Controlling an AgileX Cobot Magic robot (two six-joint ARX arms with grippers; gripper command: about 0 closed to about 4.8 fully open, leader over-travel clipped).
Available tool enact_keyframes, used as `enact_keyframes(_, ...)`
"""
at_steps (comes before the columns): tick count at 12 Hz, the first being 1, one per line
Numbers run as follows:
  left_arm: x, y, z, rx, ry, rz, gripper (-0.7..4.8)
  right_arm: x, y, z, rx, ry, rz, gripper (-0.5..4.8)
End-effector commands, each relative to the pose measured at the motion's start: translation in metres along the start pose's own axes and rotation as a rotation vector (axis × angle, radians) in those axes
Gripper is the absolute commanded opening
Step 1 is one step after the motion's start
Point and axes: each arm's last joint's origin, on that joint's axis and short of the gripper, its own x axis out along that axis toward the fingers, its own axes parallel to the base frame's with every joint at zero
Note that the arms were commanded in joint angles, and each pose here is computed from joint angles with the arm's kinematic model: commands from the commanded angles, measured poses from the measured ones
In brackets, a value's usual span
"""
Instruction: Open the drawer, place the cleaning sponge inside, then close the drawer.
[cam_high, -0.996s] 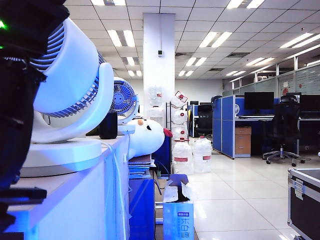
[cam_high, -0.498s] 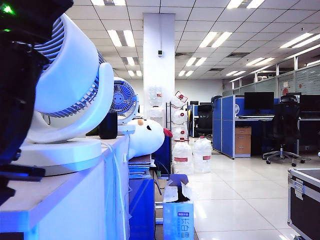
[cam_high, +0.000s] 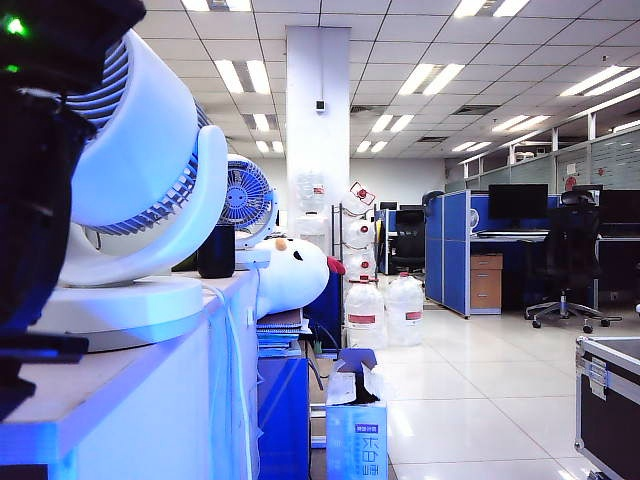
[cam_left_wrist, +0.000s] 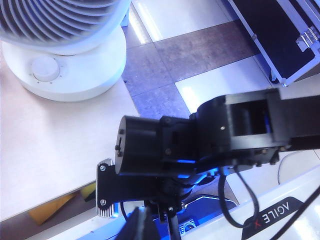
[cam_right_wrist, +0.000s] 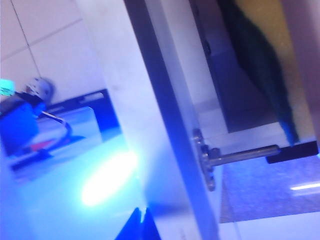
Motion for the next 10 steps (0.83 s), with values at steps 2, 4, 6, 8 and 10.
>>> enact_keyframes(2,0.000,0.000,0.001,0.005,-0.006,-0.001,-0.05,0.005,-0.001,-0.001,-0.041,0.019,-0.013,-0.06)
enact_keyframes(4,0.000,0.000,0.001,0.005,-0.006,0.000,-0.05,0.006,-0.002,-0.002,-0.055,0.028,-0.040,-0.06)
enact_keyframes(6,0.000,0.000,0.001,0.005,-0.006,0.000,-0.05,0.006,-0.004,-0.001,-0.060,0.024,-0.105,-0.06)
enact_keyframes(8,0.000,0.000,0.001,0.005,-0.006,0.000,-0.05,0.007,-0.005,0.001,-0.073,0.009,-0.128,-0.05)
enact_keyframes(10,0.000,0.000,0.001,0.005,-0.005,0.000,-0.05,0.013,-0.008,0.002,-0.073,0.005,-0.150,-0.06)
